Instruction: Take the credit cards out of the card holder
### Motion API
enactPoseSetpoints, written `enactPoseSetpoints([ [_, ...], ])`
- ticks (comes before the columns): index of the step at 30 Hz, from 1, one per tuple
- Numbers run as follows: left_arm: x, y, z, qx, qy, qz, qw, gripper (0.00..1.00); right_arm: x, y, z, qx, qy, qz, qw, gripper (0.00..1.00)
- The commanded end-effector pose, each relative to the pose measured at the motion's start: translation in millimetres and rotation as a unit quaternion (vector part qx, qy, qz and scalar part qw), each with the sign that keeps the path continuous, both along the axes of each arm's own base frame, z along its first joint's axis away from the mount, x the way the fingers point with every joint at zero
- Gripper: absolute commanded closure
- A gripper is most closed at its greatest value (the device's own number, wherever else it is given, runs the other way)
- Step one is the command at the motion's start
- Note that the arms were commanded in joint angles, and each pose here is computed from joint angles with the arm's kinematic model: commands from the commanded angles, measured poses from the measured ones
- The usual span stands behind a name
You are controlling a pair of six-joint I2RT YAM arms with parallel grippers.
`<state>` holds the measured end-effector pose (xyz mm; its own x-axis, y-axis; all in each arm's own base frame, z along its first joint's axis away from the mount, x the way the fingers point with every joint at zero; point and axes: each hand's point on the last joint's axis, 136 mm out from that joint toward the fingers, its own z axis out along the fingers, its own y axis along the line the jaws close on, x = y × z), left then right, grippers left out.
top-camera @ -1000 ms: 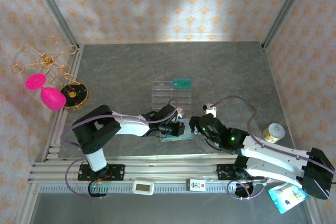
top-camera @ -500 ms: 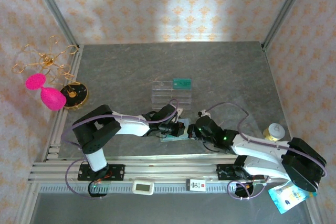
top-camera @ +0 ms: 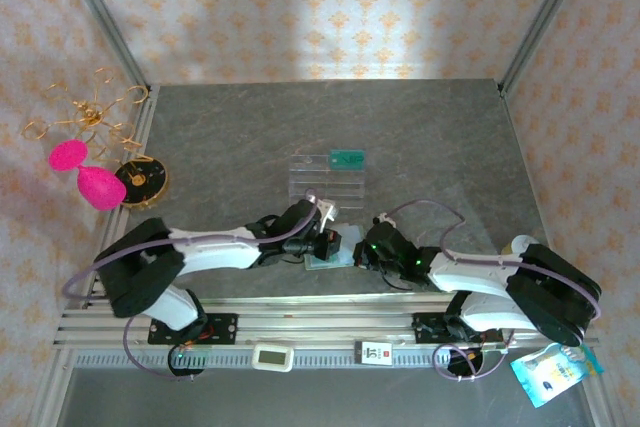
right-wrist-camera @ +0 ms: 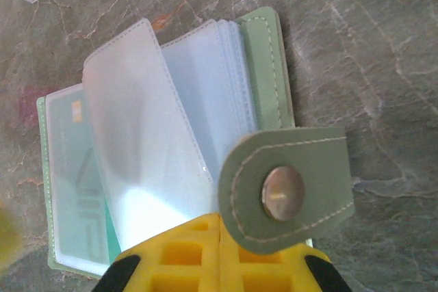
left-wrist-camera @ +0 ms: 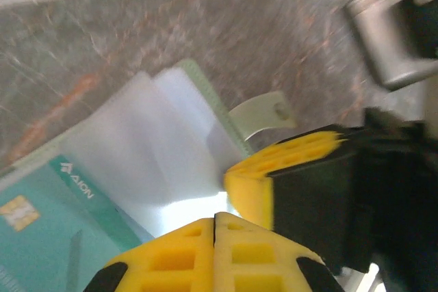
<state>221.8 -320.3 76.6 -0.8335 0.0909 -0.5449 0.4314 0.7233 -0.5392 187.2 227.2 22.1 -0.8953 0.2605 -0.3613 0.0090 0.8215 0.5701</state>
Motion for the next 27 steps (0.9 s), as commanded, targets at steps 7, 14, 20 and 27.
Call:
enactPoseSetpoints([
  [7, 3.0, 46.2, -14.3, 0.002, -0.008, 0.067, 0.998, 1.0, 1.3, -2.7, -0.3, -0.039, 0.015, -0.011, 0.999, 1.0],
  [14, 8.6, 59.9, -26.4, 0.013, 0.004, 0.086, 0.996, 1.0, 14.4, 26.8, 56.4, -0.024, -0.042, 0.058, 0.997, 0.92],
  [20, 8.0, 58.4, -21.7, 0.005, -0.002, 0.079, 0.997, 1.0, 18.5, 61.0, 67.4, 0.031, -0.019, 0.107, 0.994, 0.85],
  [27, 6.4, 68.6, -37.8, 0.03, 0.009, 0.088, 0.996, 1.0, 25.2, 66.6, 35.3, 0.039, 0.023, 0.114, 0.992, 0.8],
])
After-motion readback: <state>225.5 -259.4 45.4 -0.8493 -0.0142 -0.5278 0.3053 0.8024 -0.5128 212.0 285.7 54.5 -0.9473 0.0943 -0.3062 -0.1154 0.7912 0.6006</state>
